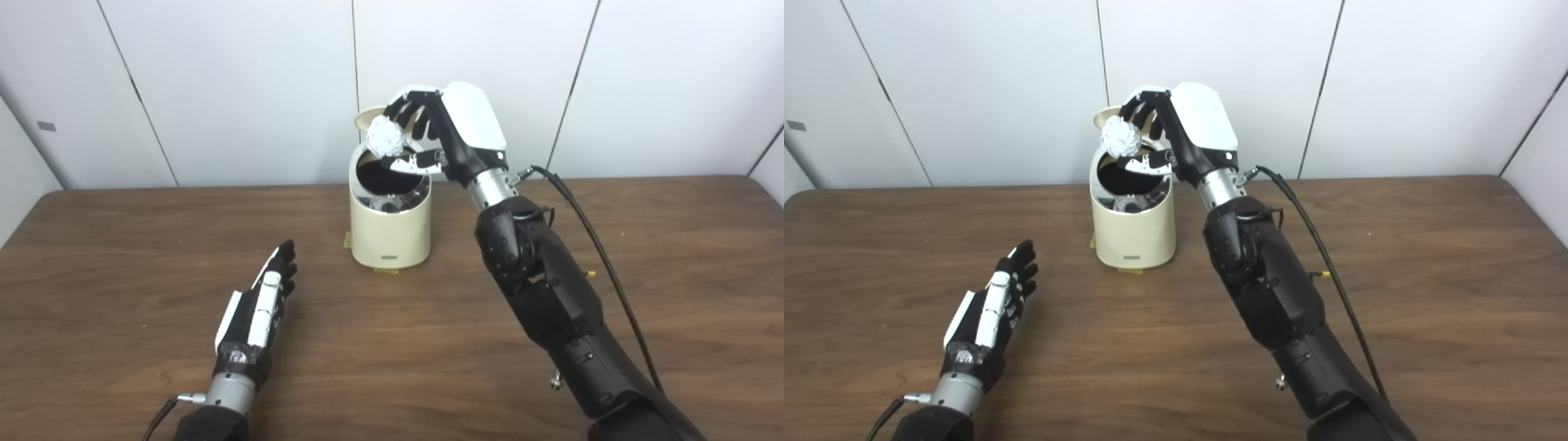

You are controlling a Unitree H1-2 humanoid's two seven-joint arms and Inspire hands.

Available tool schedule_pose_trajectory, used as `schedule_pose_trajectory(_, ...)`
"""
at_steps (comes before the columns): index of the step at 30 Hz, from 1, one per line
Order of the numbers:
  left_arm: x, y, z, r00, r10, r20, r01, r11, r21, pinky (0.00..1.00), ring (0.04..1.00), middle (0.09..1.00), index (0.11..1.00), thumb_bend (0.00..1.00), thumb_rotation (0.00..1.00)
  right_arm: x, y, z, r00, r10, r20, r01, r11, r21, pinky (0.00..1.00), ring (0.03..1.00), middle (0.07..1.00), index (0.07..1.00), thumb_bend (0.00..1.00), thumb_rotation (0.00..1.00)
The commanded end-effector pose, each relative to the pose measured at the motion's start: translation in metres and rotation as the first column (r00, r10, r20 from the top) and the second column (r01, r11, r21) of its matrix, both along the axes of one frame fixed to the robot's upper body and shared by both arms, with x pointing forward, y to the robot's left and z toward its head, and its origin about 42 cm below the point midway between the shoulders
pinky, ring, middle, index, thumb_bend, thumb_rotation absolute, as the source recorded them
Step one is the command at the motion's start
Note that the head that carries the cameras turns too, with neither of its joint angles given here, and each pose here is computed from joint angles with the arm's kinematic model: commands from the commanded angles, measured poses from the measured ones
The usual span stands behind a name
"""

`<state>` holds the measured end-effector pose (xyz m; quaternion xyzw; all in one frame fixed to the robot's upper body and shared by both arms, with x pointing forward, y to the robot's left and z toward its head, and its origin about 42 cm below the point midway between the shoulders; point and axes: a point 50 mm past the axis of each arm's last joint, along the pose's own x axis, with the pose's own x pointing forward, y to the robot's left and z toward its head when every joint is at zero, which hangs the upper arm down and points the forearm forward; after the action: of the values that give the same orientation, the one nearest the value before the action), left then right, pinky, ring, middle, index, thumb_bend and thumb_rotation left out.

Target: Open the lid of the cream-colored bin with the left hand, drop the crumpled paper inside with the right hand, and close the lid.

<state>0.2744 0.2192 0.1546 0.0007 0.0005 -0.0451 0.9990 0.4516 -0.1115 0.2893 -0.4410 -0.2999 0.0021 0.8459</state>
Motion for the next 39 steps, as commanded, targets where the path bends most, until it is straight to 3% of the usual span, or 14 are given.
schedule_pose_trajectory(1,0.007,-0.004,0.015,0.996,0.001,0.085,-0.002,1.0,0.008,0.98,0.98,0.983,1.0,0.56,0.96,0.004,0.006,0.029,0.994,0.015,0.109,-0.016,1.0,0.016,0.29,0.39,0.506,0.552,0.49,0.0)
schedule_pose_trajectory(15,0.006,-0.006,0.014,0.996,0.008,0.083,-0.009,1.0,0.008,0.99,0.975,0.979,0.995,0.6,0.92,0.004,-0.003,0.02,0.998,-0.009,0.059,0.008,1.0,0.014,0.32,0.402,0.506,0.582,0.49,0.0)
schedule_pose_trajectory(21,0.007,-0.007,0.015,0.996,0.014,0.088,-0.013,1.0,-0.007,0.97,0.97,0.977,1.0,0.58,0.91,0.004,-0.002,0.015,0.999,-0.025,0.046,0.024,1.0,0.015,0.38,0.407,0.494,0.572,0.49,0.0)
schedule_pose_trajectory(25,0.007,-0.006,0.014,0.996,0.02,0.091,-0.02,1.0,-0.001,0.96,0.963,0.965,0.994,0.59,0.89,0.002,0.001,0.013,0.998,-0.04,0.04,0.041,0.999,-0.01,0.33,0.412,0.498,0.571,0.49,0.0)
schedule_pose_trajectory(27,0.007,-0.006,0.015,0.996,0.02,0.09,-0.02,1.0,-0.004,0.96,0.963,0.965,0.996,0.59,0.89,0.001,0.002,0.013,0.998,-0.057,0.034,0.058,0.998,-0.031,0.36,0.415,0.497,0.544,0.51,0.0)
schedule_pose_trajectory(33,0.007,-0.006,0.015,0.996,0.02,0.091,-0.02,1.0,0.0,0.96,0.964,0.967,0.999,0.58,0.88,0.0,0.002,0.014,0.996,-0.084,0.041,0.087,0.994,-0.061,0.25,0.451,0.468,0.516,0.52,0.0)
schedule_pose_trajectory(39,0.008,-0.006,0.015,0.996,0.013,0.09,-0.013,1.0,0.002,0.96,0.961,0.957,0.994,0.58,0.87,0.0,0.003,0.012,0.997,-0.075,0.034,0.077,0.995,-0.059,0.27,0.453,0.464,0.519,0.52,0.0)
